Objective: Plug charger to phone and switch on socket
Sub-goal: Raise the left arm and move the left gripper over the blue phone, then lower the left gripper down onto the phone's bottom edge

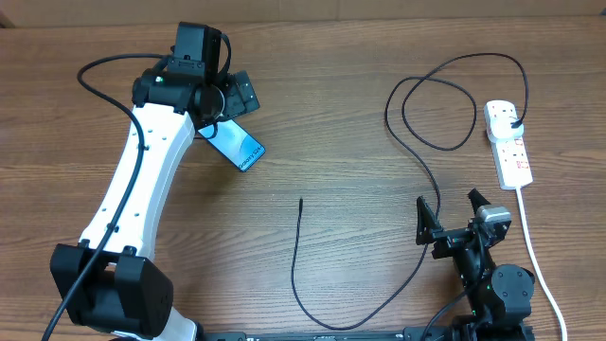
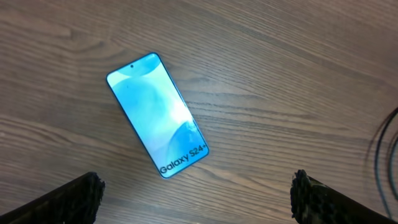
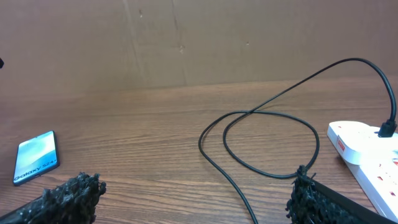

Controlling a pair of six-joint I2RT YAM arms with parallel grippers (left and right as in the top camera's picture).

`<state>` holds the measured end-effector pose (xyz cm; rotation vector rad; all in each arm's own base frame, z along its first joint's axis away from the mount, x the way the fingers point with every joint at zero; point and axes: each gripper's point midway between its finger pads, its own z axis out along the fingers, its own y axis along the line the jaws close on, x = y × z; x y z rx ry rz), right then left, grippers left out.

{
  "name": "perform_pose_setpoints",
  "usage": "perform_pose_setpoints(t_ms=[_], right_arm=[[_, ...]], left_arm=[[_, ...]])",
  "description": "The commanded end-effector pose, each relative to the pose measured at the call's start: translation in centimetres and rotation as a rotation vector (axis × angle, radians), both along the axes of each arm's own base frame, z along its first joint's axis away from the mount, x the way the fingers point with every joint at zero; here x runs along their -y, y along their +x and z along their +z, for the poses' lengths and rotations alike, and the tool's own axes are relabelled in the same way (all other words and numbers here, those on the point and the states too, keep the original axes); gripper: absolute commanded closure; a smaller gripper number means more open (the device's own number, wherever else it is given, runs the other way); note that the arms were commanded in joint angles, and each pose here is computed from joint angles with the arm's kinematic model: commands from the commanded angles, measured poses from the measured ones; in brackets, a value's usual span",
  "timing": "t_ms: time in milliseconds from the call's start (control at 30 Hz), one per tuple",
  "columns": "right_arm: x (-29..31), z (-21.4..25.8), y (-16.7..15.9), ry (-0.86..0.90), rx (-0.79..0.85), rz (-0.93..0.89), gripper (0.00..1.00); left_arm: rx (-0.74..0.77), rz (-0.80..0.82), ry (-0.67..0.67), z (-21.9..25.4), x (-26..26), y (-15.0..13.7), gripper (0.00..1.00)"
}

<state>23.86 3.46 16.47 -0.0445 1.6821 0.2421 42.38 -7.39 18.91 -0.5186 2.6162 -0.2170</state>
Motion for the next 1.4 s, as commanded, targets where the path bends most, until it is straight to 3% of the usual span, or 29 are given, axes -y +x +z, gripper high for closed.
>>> perform_pose_setpoints(t_ms=[0, 133, 700, 1367], right_arm=[[0.0, 0.1, 0.0, 0.000, 0.010, -0.001, 0.00], [0.0, 0.1, 0.0, 0.000, 0.010, -0.001, 0.00], [0.0, 0.1, 0.0, 0.000, 0.010, -0.001, 0.00], [0.0, 0.1, 0.0, 0.000, 0.010, -0.001, 0.00]], left_arm=[[-0.006, 0.100, -0.077, 0.5, 0.4, 0.3, 0.00], [-0.007, 0.280, -0.069, 0.3, -1.1, 0.4, 0.00], [-0.294, 0.386, 0.004, -7.3, -0.8, 2.8, 0.00], [-0.445, 0.435, 0.056, -13.7, -1.2, 2.0, 0.00]])
